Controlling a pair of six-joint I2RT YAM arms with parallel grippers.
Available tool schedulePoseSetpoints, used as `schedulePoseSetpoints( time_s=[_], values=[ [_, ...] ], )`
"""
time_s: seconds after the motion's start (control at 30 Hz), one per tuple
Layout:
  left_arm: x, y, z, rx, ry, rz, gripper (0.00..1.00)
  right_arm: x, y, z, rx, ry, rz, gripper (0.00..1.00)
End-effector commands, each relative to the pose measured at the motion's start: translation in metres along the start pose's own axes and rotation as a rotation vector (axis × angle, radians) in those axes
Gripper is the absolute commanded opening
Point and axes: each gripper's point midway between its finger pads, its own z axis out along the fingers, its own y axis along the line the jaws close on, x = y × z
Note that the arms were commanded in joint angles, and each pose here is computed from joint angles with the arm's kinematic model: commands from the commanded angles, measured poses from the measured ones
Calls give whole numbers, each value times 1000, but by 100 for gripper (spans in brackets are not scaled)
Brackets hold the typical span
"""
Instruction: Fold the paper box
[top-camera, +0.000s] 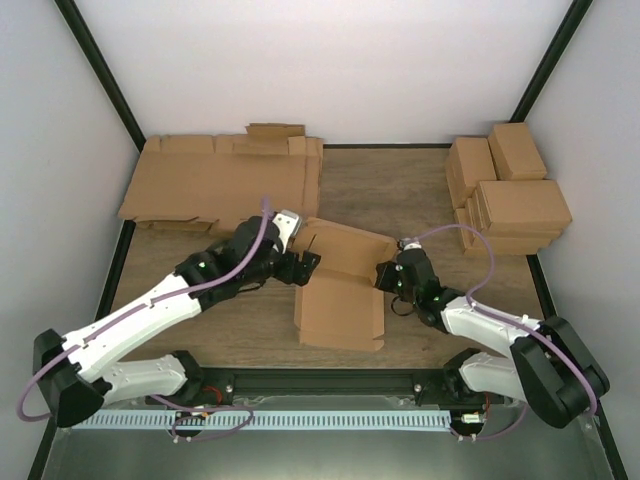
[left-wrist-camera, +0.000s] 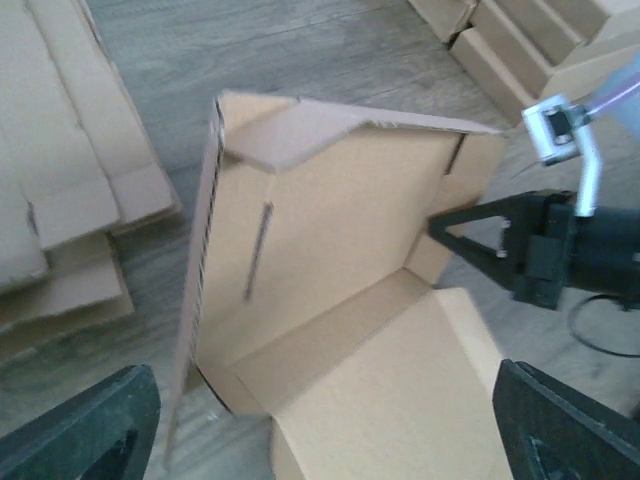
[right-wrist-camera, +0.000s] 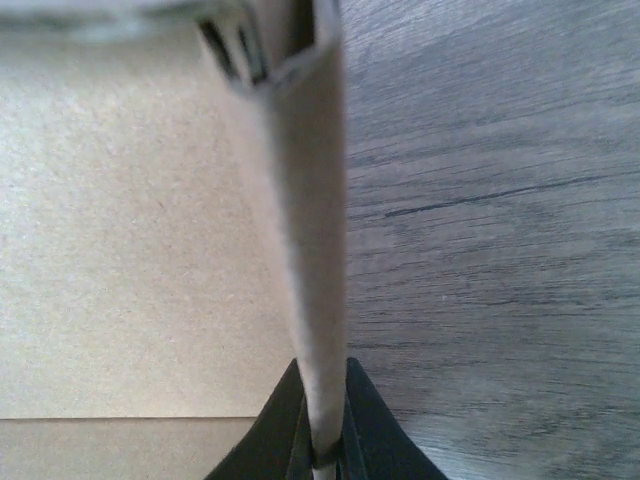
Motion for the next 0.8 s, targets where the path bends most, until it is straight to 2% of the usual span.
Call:
schedulePoseSetpoints(
  time_s=[0.0,0.23,0.43,0.5,0.63,0.77],
  values=[
    [-4,-19,-30,120,-4,-209,99,-12,10,2,-62,-34,139,1],
    [25,-20,-47,200,10,-438,100,-28,29,-4,-187,-101,222,1],
    [51,-27,-22,213,125,-412,99,-31,29,-4,-184,-112,214,1],
    [58,-27,-11,196,159,-407,86,-30,27,-5,-181,-115,216,1],
    [60,-29,1,190,172,-403,47,-28,23,-7,-172,-123,222,1],
    [52,-27,-2,160,161,-375,14,-24,20,-6,-163,-108,232,1]
  ],
)
